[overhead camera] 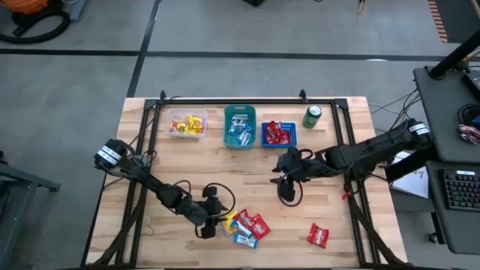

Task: Sort candy
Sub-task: Put the yellow candy into the transparent bin

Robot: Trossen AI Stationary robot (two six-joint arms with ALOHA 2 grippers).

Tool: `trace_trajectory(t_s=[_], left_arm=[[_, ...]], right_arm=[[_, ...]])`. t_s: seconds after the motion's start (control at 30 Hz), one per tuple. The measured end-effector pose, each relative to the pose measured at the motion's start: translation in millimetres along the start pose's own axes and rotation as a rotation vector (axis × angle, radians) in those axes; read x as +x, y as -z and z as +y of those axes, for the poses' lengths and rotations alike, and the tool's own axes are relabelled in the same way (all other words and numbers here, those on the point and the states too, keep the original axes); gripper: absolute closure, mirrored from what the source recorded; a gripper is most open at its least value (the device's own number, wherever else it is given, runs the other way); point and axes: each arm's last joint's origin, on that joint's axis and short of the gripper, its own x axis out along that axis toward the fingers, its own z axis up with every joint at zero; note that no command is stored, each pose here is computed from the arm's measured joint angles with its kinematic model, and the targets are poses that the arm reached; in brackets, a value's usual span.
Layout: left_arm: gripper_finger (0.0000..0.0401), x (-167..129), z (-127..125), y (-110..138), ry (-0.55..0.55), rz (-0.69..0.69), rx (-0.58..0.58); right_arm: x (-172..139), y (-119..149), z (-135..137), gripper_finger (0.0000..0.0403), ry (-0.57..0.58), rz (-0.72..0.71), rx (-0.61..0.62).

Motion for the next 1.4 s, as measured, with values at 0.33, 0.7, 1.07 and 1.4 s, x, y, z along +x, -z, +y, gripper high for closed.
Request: trace_trajectory(t_s=[0.33, 0.7, 1.07, 1.4], left_arm=[[0.024, 5.8, 2.8, 9.9, -0.021, 0.03, -0.083], [0.0344, 5.4, 5.9, 13.8, -0.06, 0.047, -0.076], [0.0398, -2.0, 10.7, 14.1, -0.161, 0.056, -0.04], [0.0401, -52.4, 22.0, -13.3, -0.288, 0.057, -0.008]], right_arm=[[27.0, 15.0, 13.1, 0.0225, 0.016, 0.083, -0.05], [50.7, 25.6, 14.6, 0.0227, 0.056, 0.153, -0.069], [53.3, 21.3, 18.0, 0.0229, 0.028, 0.102, -0.052], [57.3, 22.1, 17.9, 0.0229, 0.052, 0.09, -0.063]])
